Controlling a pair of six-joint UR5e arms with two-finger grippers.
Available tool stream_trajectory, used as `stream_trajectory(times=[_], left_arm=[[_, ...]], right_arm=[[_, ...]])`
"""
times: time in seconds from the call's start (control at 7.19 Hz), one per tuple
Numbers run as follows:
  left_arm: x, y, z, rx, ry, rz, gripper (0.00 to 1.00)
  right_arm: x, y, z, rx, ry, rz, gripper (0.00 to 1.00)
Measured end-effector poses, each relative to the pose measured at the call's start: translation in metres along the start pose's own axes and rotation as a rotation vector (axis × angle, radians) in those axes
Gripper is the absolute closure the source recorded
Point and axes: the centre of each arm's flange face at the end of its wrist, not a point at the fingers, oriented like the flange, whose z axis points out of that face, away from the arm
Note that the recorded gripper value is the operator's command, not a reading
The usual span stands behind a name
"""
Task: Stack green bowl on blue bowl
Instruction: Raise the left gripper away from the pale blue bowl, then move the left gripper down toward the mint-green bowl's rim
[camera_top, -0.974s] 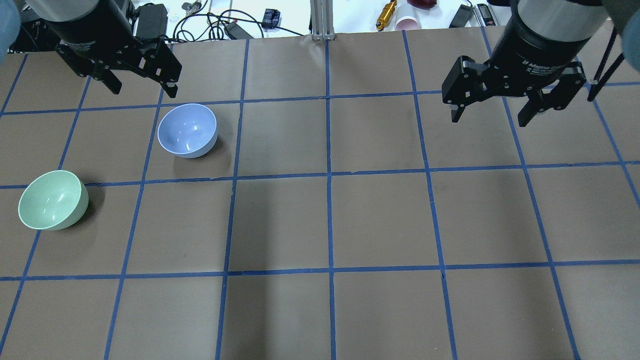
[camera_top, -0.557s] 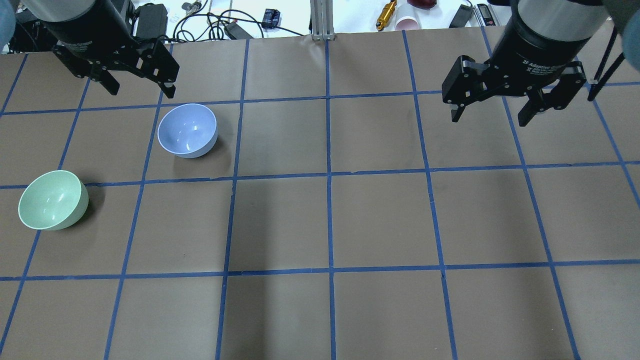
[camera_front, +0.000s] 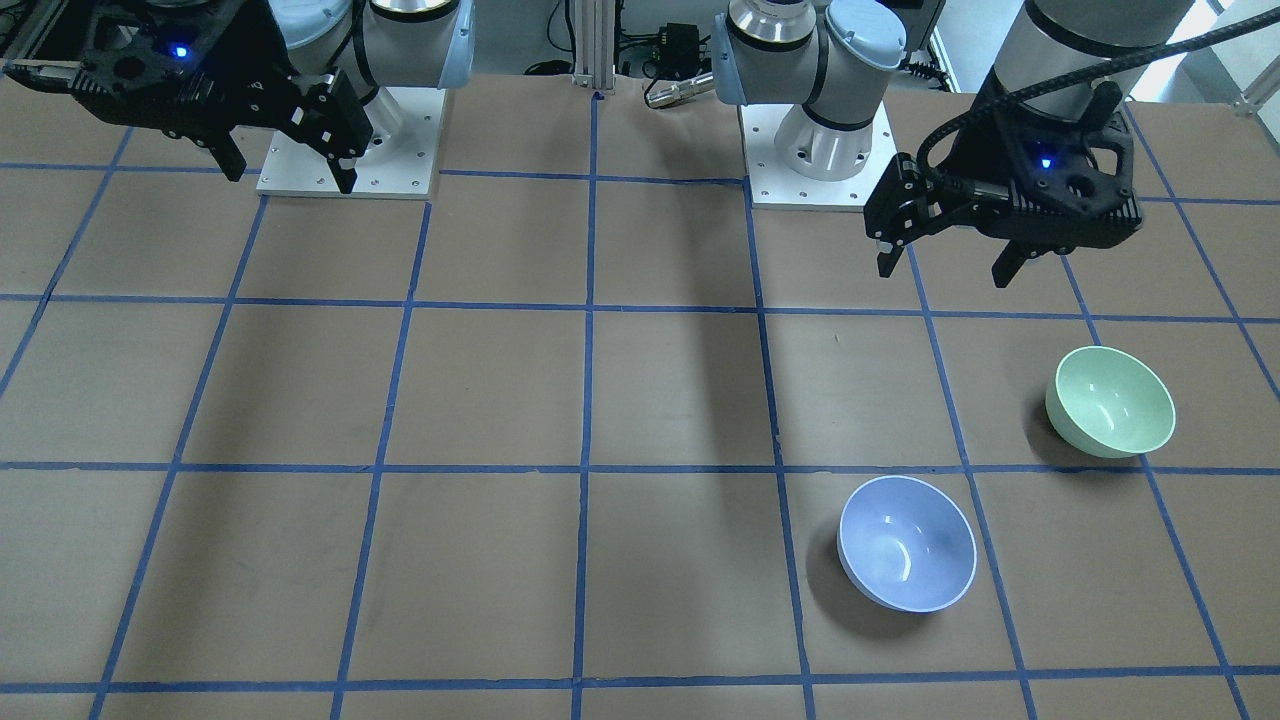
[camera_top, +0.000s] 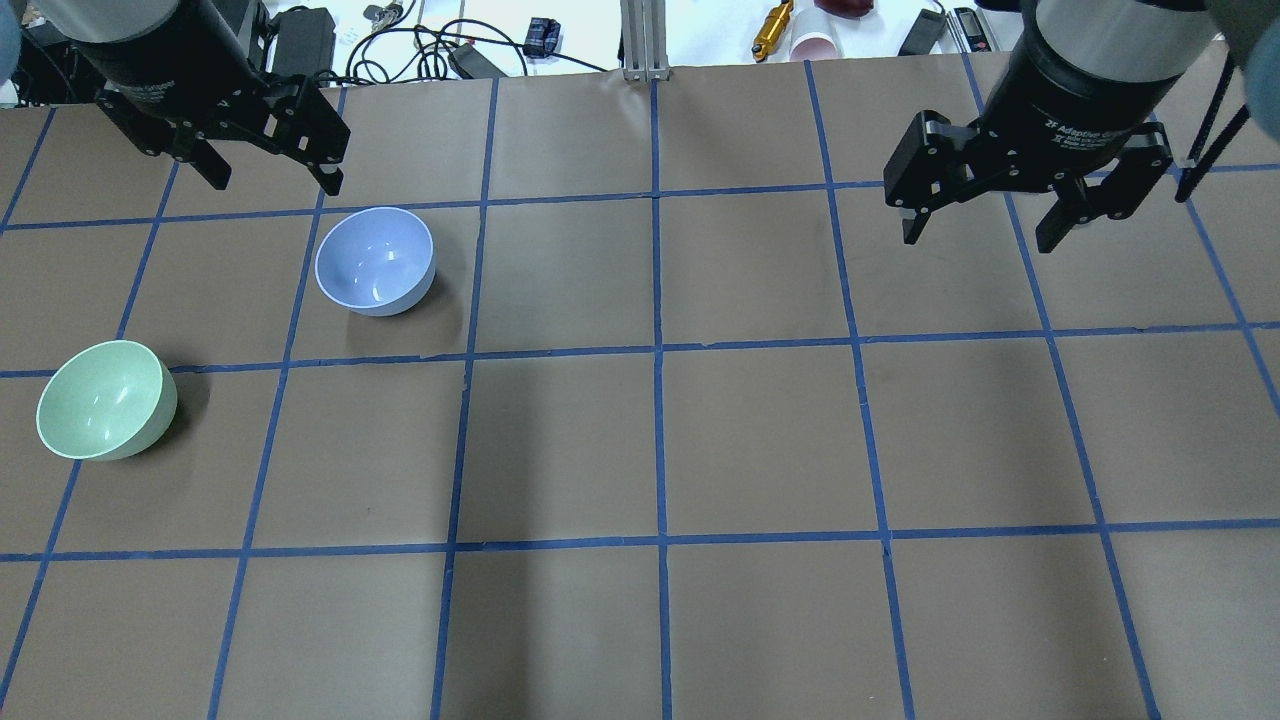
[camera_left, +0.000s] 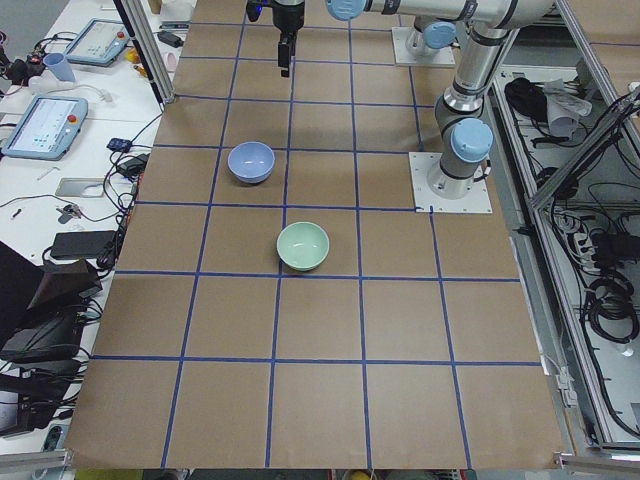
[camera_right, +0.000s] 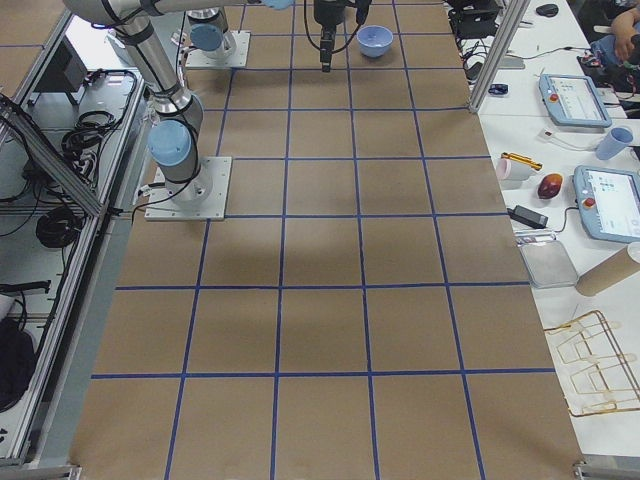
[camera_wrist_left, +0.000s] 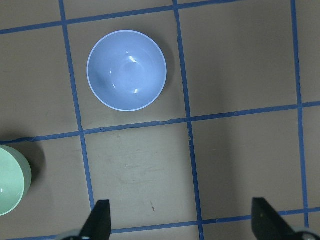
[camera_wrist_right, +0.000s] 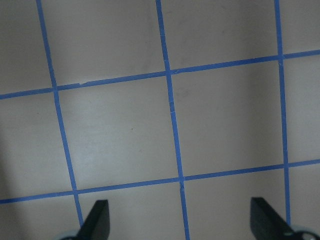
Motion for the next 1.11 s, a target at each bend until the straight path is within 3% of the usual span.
stream_trajectory(times=[0.56, 1.11], left_arm=[[-0.107, -0.008, 0.024, -0.041, 0.005, -0.116, 0.0], [-0.216, 0.003, 0.058, -0.101, 0.022, -0.101, 0.0]], right_arm=[[0.0, 0.0, 0.0, 0.001, 0.0, 0.0, 0.0], [0.0, 0.0, 0.0, -0.001, 0.0, 0.0, 0.0]])
